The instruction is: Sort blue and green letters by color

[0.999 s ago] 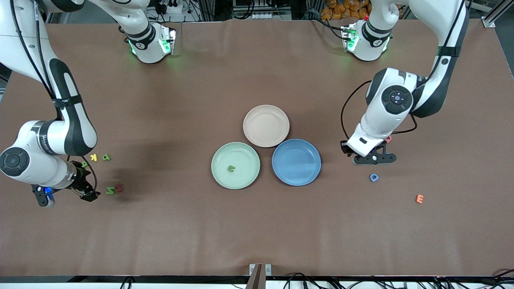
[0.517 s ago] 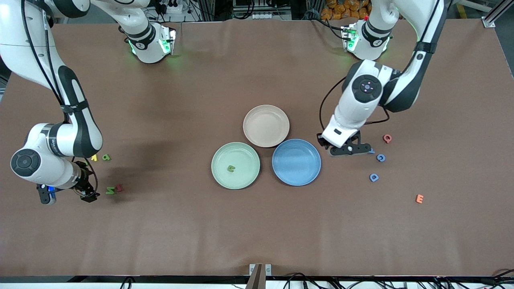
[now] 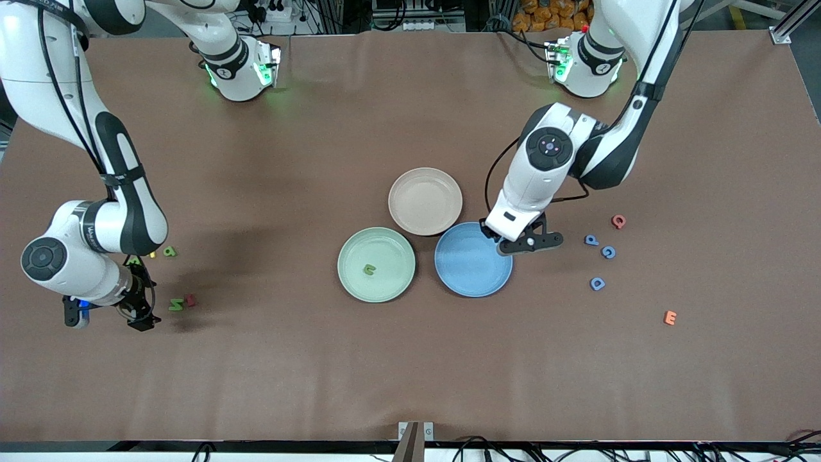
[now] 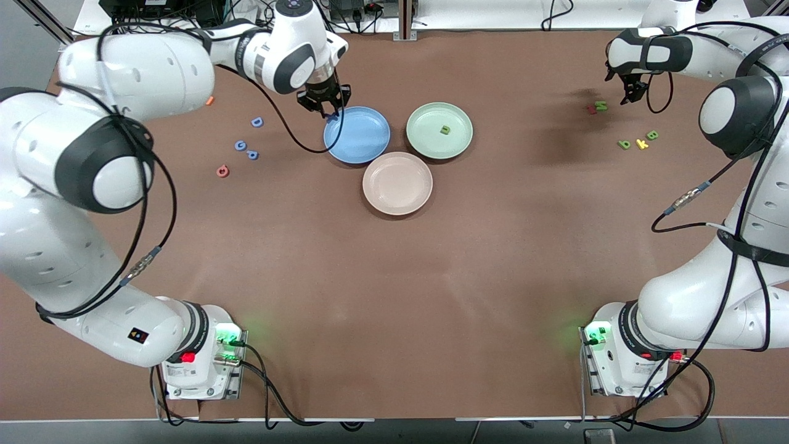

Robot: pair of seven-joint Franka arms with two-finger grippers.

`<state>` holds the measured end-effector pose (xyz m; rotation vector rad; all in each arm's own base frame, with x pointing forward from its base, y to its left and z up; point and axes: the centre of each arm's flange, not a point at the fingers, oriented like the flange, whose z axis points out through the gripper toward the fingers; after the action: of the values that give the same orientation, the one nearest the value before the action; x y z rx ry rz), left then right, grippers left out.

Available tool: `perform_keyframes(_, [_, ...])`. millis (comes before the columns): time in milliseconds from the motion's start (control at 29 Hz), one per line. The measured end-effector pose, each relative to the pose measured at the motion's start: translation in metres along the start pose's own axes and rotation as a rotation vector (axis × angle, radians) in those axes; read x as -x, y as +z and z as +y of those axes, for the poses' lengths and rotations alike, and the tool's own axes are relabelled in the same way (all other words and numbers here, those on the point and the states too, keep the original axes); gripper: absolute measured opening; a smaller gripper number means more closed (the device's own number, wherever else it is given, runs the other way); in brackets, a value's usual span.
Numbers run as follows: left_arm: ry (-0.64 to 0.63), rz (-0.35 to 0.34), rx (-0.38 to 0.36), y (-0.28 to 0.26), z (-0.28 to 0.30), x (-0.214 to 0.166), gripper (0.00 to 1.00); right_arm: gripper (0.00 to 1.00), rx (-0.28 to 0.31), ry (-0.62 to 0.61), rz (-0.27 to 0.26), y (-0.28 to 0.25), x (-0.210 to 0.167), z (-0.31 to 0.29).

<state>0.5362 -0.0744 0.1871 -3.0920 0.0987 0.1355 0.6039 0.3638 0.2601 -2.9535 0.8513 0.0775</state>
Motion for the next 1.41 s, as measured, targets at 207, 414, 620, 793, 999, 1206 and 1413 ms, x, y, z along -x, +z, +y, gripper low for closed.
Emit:
perform_keyframes(207, [-0.003,0.007,0.006,0.006,0.000,0.000,0.74,0.33,-0.030,-0.008,-0.013,0.017,0.019,-0.013])
perform_keyframes(414, [-0.008,0.007,0.009,0.008,0.000,0.000,0.73,0.53,-0.036,0.005,-0.019,0.024,0.025,-0.016])
perform_keyframes(620, [-0.017,0.005,0.014,0.008,0.000,0.000,0.73,0.82,-0.048,0.008,-0.013,0.019,0.023,-0.019])
perform_keyframes(793, [-0.018,0.005,0.015,0.010,0.000,0.000,0.71,1.00,-0.070,0.013,-0.001,0.007,0.016,-0.023])
perform_keyframes(999, [-0.023,0.009,0.019,0.011,0.000,-0.001,0.66,1.00,-0.089,0.024,0.017,-0.022,-0.003,-0.021])
perform_keyframes(1206, [-0.026,0.009,0.020,0.011,0.000,-0.001,0.64,1.00,-0.059,-0.033,0.023,-0.065,-0.033,0.002])
perform_keyframes(1413, [-0.028,0.008,0.021,0.011,0.000,-0.001,0.62,1.00,0.004,-0.127,0.001,-0.100,-0.058,0.033])
